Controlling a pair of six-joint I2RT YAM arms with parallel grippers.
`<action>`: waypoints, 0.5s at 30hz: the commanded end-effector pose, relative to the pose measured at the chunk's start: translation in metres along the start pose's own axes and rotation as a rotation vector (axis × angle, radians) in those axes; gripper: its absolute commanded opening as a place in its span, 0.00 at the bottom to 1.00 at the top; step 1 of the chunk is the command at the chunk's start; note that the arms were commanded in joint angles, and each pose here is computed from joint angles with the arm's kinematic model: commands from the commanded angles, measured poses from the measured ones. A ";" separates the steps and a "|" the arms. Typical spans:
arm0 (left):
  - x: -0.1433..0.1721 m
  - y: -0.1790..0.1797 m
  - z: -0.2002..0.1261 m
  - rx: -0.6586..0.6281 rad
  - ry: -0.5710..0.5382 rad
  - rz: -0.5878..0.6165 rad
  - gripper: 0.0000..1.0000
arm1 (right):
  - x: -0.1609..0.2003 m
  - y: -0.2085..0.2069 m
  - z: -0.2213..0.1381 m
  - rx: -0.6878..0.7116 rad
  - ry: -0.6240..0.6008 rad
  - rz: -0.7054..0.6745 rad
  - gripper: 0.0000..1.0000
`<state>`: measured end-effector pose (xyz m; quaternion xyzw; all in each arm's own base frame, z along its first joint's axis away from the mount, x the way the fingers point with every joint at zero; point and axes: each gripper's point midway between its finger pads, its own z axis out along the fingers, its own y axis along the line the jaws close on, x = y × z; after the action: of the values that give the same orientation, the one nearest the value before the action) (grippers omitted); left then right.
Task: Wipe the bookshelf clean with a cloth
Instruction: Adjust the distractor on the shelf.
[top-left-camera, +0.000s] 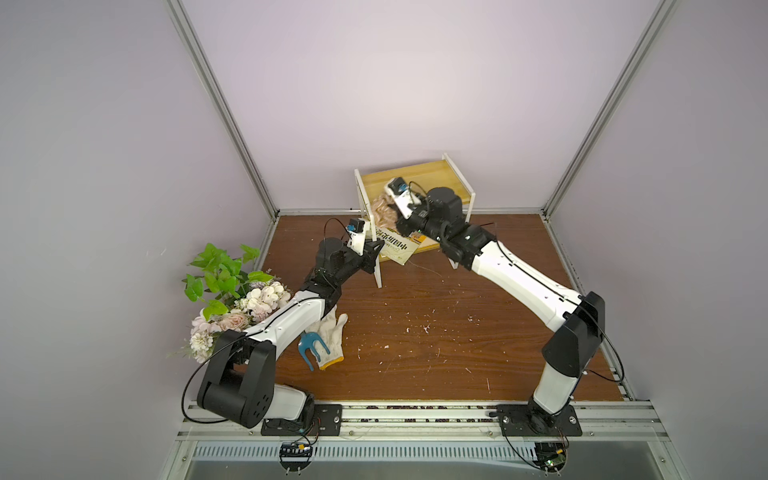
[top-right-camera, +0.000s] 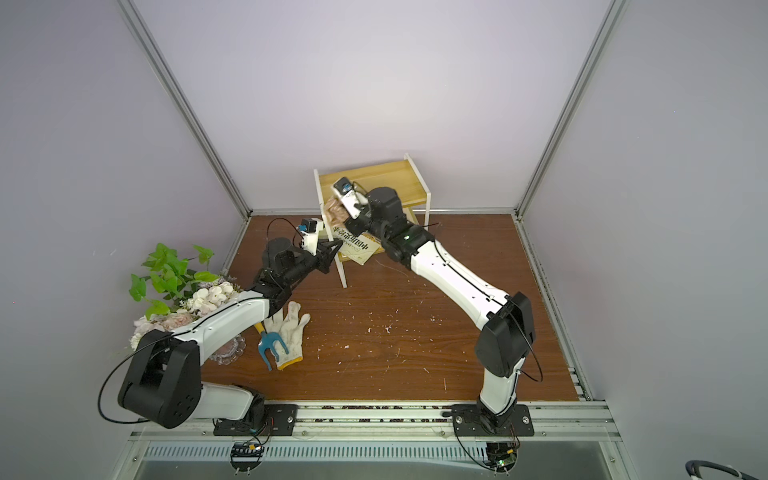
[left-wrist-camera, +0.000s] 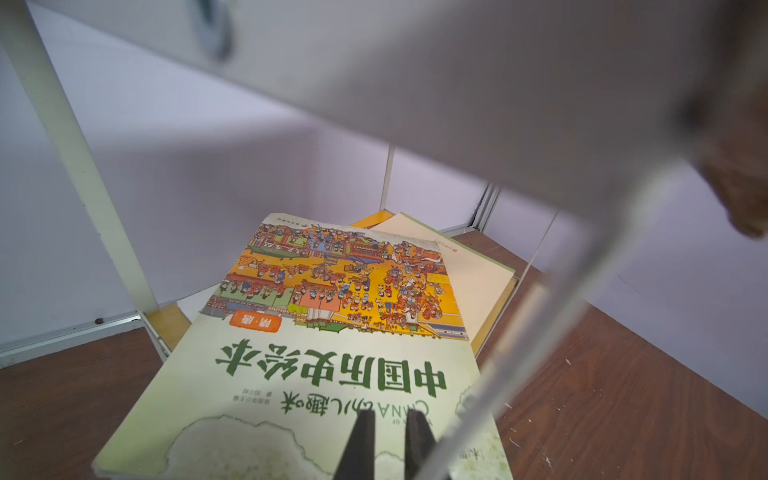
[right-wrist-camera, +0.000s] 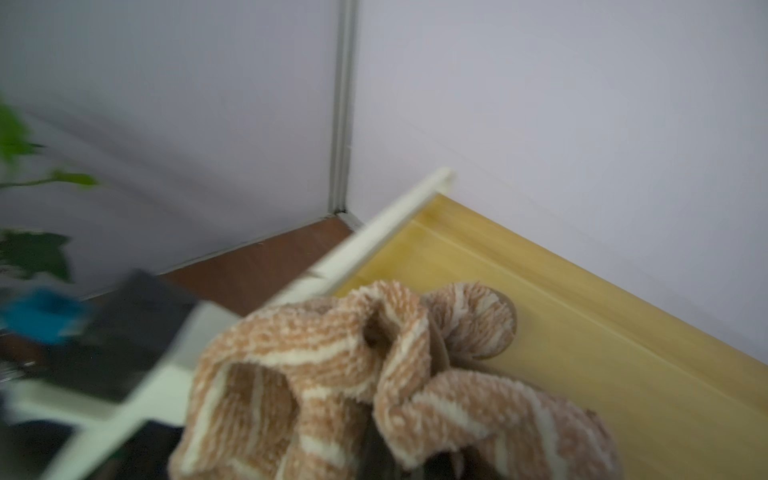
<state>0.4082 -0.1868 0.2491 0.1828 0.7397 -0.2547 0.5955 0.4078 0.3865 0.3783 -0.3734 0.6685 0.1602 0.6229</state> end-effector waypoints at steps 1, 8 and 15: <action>0.012 0.007 -0.008 -0.029 0.048 -0.068 0.04 | -0.002 -0.072 -0.045 0.242 -0.031 0.032 0.00; 0.009 0.006 -0.017 -0.044 0.033 -0.109 0.35 | 0.052 -0.107 -0.107 0.268 0.039 0.126 0.00; -0.021 -0.018 -0.068 0.003 -0.142 -0.154 0.65 | 0.015 -0.016 -0.151 -0.203 -0.244 0.240 0.00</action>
<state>0.3623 -0.1657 0.2568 0.1218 0.7404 -0.2873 0.5954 0.3533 0.2481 0.3616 -0.2979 0.6789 0.2320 0.6297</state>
